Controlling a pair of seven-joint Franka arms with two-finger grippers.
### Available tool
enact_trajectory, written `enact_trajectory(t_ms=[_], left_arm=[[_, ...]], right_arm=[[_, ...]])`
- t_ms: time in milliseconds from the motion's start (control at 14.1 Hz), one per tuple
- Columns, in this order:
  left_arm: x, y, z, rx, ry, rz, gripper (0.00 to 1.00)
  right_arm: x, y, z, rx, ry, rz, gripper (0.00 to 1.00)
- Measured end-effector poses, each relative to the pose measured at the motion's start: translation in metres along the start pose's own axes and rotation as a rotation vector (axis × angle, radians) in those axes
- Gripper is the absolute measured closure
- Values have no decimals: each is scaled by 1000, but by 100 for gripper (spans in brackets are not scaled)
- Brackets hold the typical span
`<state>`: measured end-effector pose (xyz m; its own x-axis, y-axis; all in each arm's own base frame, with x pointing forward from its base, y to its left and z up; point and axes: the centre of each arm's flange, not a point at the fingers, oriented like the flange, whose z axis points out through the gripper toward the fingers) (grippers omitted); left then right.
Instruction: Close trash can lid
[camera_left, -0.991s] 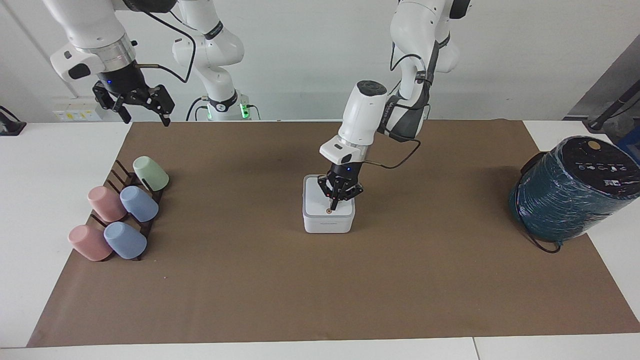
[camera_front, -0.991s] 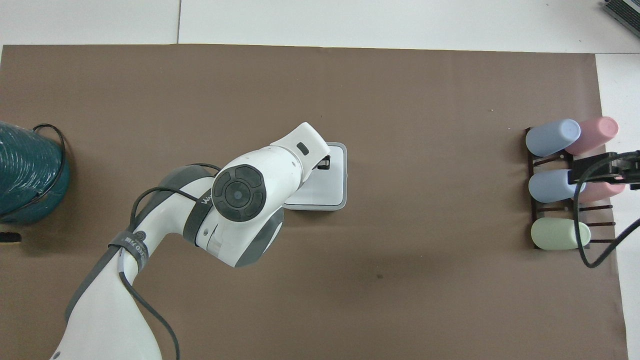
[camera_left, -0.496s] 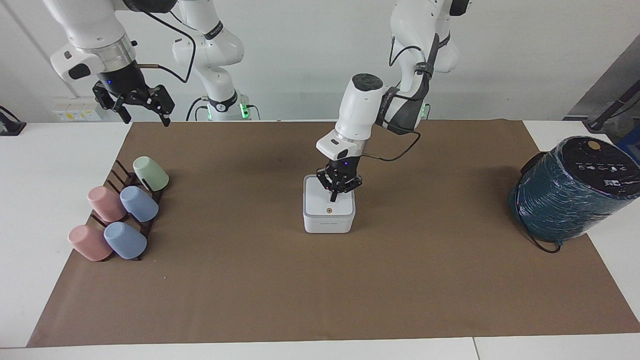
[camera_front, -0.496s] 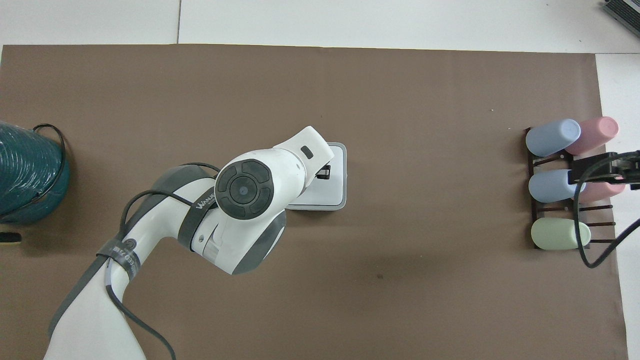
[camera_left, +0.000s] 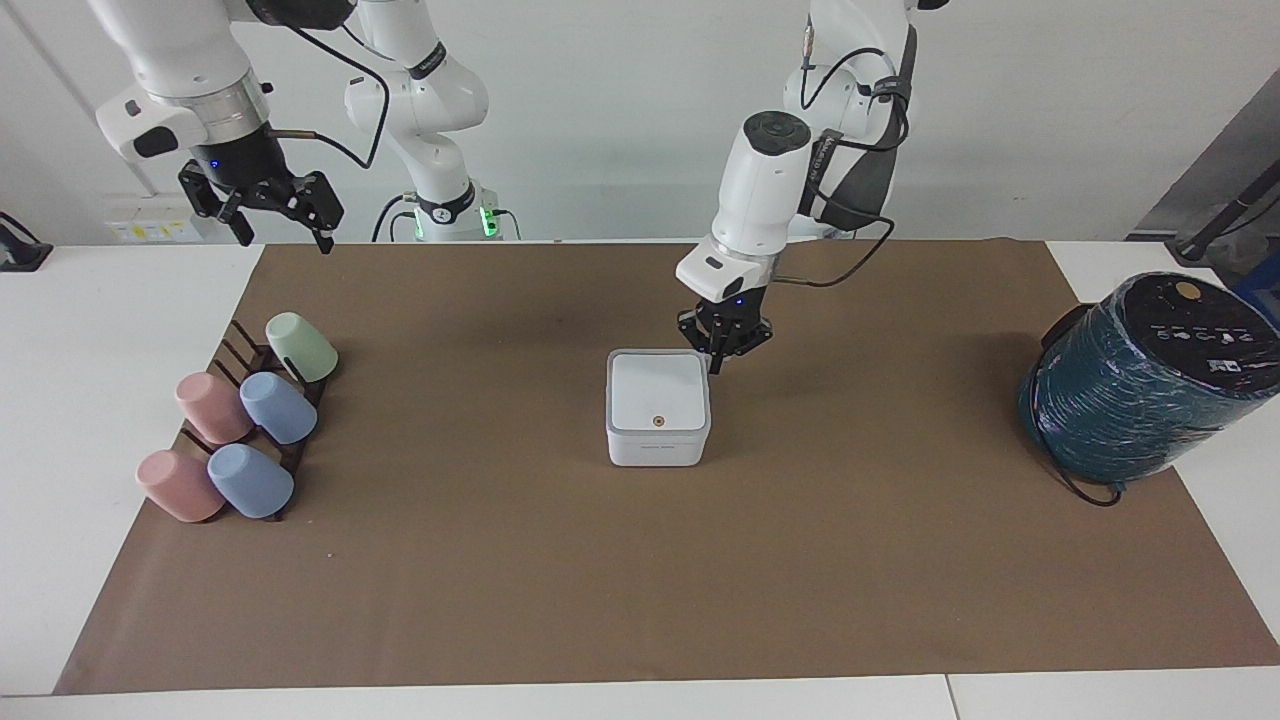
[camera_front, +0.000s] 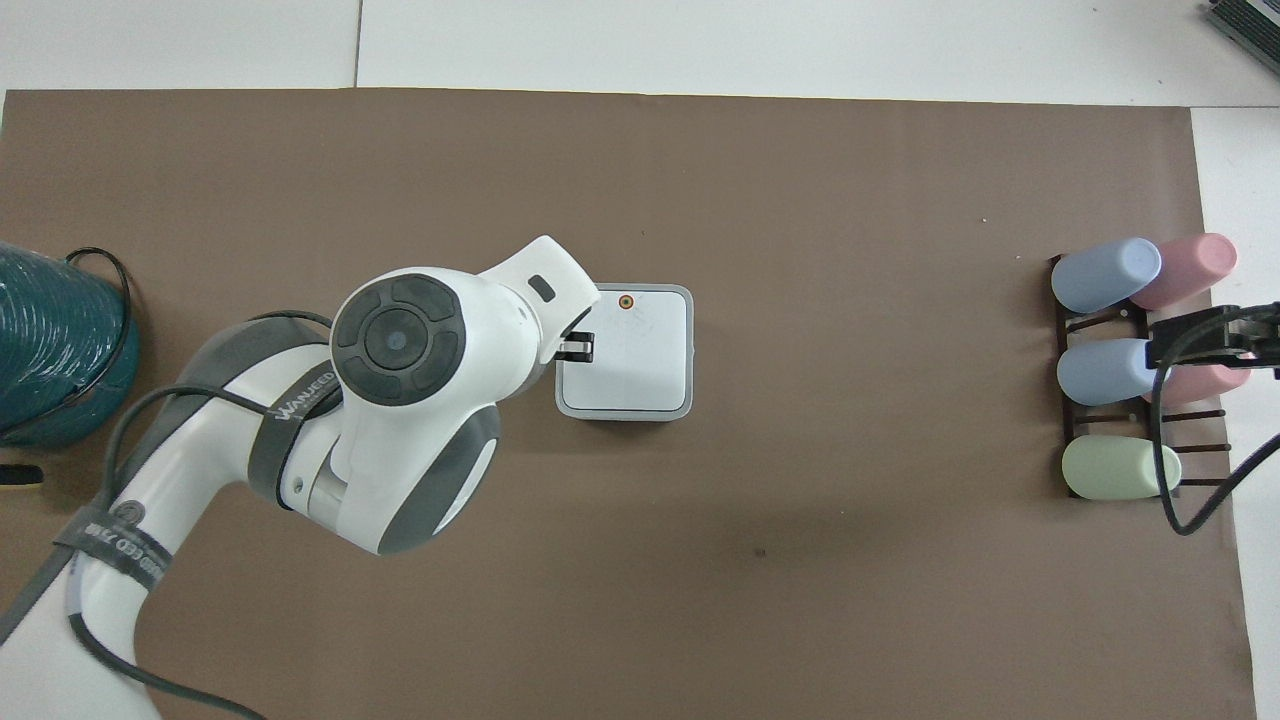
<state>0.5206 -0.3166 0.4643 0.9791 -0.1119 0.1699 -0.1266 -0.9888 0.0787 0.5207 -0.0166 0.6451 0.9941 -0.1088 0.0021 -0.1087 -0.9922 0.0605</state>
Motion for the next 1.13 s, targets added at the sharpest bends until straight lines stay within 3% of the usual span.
enact_trajectory(t_ms=[142,496,637,1133], left_arm=[[8,-36,-11,18,-10,-17,83],[17,-144,-55,57,-35,36,22],[14,-183,-83,66,-25,53,2],[12,-253,-160,88,-48,-7,0]], right_arm=[[0,1,0,0,0,1,0],[0,1,0,0,1,1,0],[0,-1,-1,20,0,1,0],[-1,-3,-1,60,-3,4,0]])
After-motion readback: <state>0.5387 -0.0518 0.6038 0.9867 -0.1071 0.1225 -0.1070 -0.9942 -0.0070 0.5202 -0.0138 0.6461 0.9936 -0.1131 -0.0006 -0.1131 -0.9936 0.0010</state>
